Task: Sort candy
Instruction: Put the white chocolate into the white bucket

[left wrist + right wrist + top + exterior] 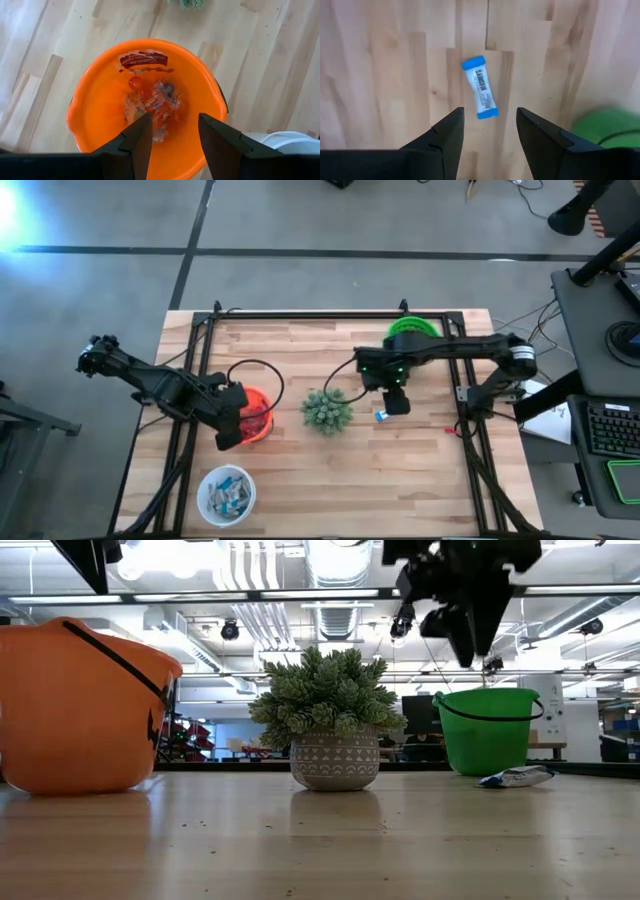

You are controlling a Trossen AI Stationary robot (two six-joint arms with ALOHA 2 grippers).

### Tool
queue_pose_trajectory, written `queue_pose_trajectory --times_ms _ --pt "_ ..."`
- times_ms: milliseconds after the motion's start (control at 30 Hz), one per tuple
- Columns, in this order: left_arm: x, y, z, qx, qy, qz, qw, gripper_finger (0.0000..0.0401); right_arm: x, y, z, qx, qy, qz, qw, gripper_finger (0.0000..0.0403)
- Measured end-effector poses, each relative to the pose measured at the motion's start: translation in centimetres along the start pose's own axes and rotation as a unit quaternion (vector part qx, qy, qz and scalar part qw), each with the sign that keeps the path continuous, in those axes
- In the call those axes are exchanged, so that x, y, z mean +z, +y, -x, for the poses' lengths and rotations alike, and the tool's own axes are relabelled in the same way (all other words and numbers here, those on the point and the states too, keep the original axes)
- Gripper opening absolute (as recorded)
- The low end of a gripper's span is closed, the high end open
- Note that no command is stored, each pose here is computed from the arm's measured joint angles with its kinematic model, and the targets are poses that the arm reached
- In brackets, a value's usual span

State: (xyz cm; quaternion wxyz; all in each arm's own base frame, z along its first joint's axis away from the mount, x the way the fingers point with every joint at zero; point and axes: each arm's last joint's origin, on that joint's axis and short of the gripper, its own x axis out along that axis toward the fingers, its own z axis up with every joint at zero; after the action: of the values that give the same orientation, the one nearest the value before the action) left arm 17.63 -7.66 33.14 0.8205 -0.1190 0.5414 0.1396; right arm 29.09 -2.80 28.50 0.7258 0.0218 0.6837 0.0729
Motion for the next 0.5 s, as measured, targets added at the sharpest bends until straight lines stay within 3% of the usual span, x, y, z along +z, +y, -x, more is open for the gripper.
queue_pose_trajectory --times_ms 167,500 --pt "-0.1 0.0 -0.1 0.002 0.002 0.021 1.000 0.0141 1.1 -0.6 -2.5 0.004 0.041 0.056 0.998 0.0171" --pt "0.0 0.0 0.1 0.001 0.002 0.040 0.999 0.0141 0.3 -1.3 -8.4 0.024 0.099 0.058 0.993 0.0171"
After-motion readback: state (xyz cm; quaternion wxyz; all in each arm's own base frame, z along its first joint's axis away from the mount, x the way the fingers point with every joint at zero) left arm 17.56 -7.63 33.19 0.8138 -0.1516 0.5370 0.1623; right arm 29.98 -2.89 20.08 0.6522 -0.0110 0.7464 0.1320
